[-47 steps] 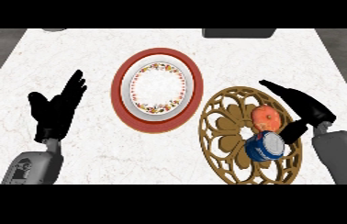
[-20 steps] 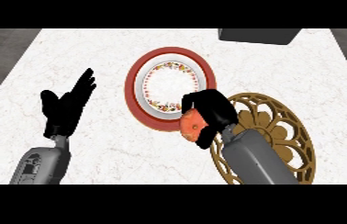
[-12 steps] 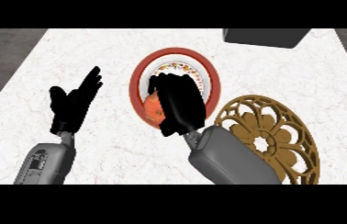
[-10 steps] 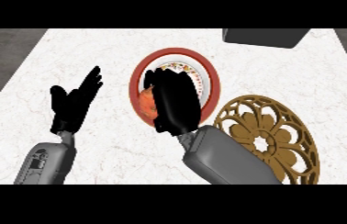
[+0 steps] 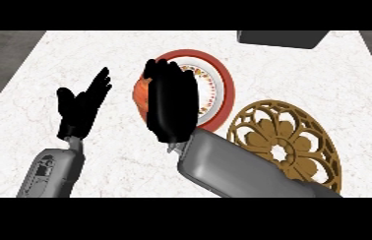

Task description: Pick the squash from the placemat and place it in the plate

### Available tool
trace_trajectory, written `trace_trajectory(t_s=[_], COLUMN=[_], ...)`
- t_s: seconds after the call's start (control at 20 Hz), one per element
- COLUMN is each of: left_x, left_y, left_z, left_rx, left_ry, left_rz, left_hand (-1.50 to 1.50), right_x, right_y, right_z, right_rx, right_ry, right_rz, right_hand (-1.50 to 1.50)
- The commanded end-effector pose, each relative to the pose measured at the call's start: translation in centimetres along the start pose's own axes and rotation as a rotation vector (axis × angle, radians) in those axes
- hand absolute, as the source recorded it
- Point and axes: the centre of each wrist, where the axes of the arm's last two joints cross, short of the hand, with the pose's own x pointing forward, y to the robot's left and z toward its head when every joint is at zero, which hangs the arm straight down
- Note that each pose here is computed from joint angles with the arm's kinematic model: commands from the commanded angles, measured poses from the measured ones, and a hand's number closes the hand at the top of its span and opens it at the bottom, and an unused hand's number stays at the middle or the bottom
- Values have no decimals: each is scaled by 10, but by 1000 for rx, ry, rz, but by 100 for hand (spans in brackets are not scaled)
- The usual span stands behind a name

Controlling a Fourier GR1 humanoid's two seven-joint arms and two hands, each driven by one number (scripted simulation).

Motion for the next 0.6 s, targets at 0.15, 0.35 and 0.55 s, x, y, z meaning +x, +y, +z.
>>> trace_trajectory(t_s=[0.15, 0.35, 0.55], left_x=[8, -7, -15], left_y=[19, 21, 19], left_z=[-1, 11, 9], left_rx=[41, 33, 81], left_ry=[8, -3, 9], left_rz=[8, 18, 3], left_hand=[0, 0, 0], right_x=[-3, -28, -26], right_y=[18, 39, 38], right_z=[-10, -24, -38], right_rx=[-71, -79, 6], right_ry=[225, 243, 271], right_rz=[-58, -45, 37], right_hand=[150, 150, 150])
